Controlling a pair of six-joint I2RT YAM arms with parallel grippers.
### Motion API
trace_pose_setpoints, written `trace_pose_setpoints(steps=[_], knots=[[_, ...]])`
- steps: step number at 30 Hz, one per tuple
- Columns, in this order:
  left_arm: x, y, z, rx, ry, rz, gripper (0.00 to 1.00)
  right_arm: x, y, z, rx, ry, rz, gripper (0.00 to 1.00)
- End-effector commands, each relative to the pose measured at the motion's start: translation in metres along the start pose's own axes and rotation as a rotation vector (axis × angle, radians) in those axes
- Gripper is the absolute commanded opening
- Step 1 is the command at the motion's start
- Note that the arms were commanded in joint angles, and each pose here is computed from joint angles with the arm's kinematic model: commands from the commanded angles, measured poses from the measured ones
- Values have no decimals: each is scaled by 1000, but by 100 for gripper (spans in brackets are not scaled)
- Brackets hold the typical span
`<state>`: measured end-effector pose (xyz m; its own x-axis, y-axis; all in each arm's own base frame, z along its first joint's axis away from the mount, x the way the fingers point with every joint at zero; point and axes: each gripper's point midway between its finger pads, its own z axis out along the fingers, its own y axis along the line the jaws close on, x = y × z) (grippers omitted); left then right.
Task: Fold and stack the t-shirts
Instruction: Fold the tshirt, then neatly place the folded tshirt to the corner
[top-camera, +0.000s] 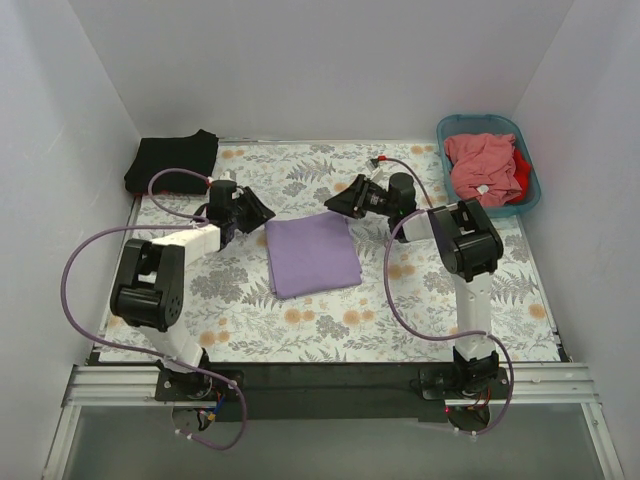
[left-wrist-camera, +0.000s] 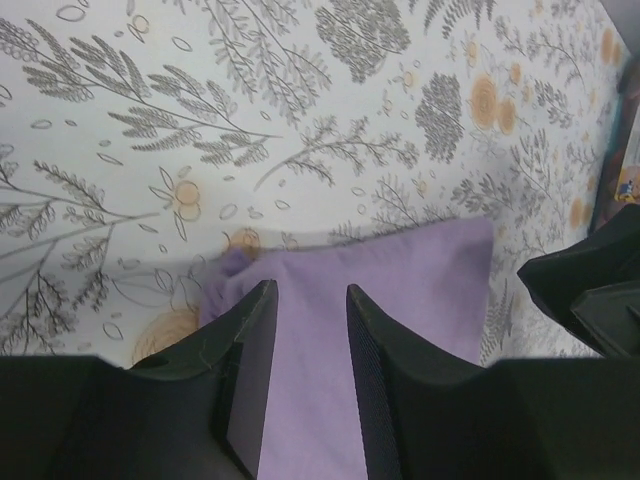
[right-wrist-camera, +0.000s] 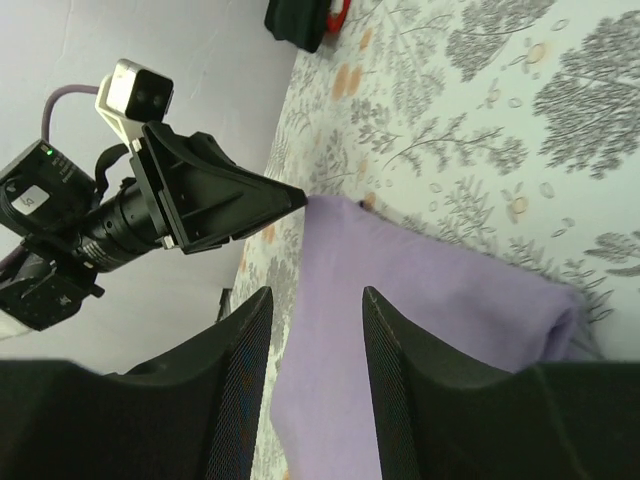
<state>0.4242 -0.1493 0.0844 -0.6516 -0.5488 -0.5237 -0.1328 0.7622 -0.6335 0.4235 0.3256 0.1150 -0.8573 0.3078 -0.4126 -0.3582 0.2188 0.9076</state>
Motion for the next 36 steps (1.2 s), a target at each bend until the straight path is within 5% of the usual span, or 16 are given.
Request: trace_pose_setpoints(steps=[1,11,17,27,32,36], knots=[[-19,-7,16,60,-21,-21,32,-15,-16,12,18,-44,18,48],[4,39,44,-1,81,-133,29,-4,-82,2,138,-60,133,47],[-22,25,29,2,31,-99,31,-23,-50,-7,128,-56,34,47],[-69,-4,-67,-57,-161,66,58,-11,9,-27,293,118,-334,52],[-50,15,-114,-133,-193,90,80,57,33,-34,475,332,-542,58],[-32,33,-141,-193,-206,89,82,103,46,-29,571,440,-711,61]])
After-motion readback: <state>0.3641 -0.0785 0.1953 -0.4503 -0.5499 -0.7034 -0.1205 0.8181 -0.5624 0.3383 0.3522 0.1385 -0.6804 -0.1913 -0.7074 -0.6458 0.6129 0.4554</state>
